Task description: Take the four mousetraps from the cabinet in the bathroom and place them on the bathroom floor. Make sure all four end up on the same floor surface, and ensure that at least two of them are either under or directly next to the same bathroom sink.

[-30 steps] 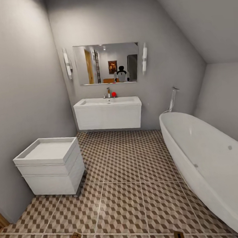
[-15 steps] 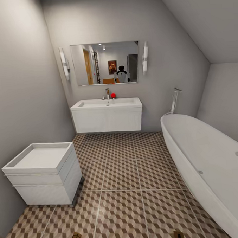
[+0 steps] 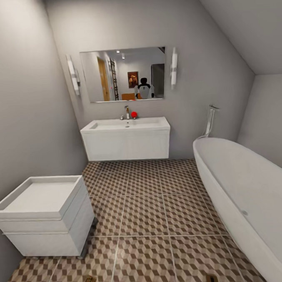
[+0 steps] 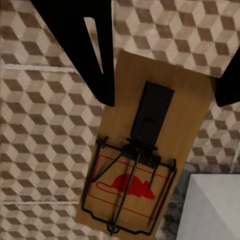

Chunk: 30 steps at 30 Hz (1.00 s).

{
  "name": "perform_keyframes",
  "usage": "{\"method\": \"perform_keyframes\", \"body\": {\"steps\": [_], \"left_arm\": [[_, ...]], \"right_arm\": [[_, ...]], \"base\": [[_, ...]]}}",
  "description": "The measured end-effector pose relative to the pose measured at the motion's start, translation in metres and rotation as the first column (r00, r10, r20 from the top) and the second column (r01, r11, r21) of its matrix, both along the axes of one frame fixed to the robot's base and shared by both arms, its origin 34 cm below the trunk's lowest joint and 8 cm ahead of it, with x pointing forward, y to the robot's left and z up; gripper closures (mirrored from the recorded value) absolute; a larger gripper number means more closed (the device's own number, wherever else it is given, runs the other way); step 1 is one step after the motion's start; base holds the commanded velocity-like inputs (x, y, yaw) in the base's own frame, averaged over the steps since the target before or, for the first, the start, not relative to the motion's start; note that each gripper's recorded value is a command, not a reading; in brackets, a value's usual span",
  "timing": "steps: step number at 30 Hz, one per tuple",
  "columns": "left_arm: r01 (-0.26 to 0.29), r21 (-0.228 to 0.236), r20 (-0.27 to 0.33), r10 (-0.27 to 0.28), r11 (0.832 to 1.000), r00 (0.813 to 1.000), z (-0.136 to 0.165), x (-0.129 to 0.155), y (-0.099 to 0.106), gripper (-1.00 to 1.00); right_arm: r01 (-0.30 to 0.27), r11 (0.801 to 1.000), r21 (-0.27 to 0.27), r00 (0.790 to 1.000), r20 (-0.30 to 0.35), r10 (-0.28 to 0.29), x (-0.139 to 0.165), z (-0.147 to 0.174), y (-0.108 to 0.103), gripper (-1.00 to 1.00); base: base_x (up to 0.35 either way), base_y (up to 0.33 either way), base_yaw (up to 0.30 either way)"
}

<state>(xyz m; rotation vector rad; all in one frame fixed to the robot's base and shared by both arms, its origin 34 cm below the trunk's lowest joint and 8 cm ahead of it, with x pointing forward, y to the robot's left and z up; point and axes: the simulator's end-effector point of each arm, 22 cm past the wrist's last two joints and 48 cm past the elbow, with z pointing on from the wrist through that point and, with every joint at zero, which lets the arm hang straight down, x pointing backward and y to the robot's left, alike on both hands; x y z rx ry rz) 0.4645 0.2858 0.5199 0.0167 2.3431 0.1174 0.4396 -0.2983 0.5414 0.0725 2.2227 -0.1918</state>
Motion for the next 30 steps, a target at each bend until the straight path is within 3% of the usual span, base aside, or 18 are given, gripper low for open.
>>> {"method": "perform_keyframes", "body": {"steps": [19, 30], "left_arm": [[0.000, 0.000, 0.000, 0.000, 1.000, 1.000, 0.0000, 0.0000, 0.0001, 1.00], [0.000, -0.001, 0.000, 0.000, 1.000, 1.000, -0.0001, -0.0001, -0.0008, 1.00]], "right_arm": [[-0.001, 1.000, 0.000, 1.000, -0.005, 0.001, -0.0009, -0.0009, 0.0005, 1.00], [-0.001, 1.000, 0.000, 1.000, -0.005, 0.001, -0.0011, -0.0011, 0.0005, 1.00]], "base": [[0.282, -0.001, 0.000], [0.282, -0.112, 0.000]]}}
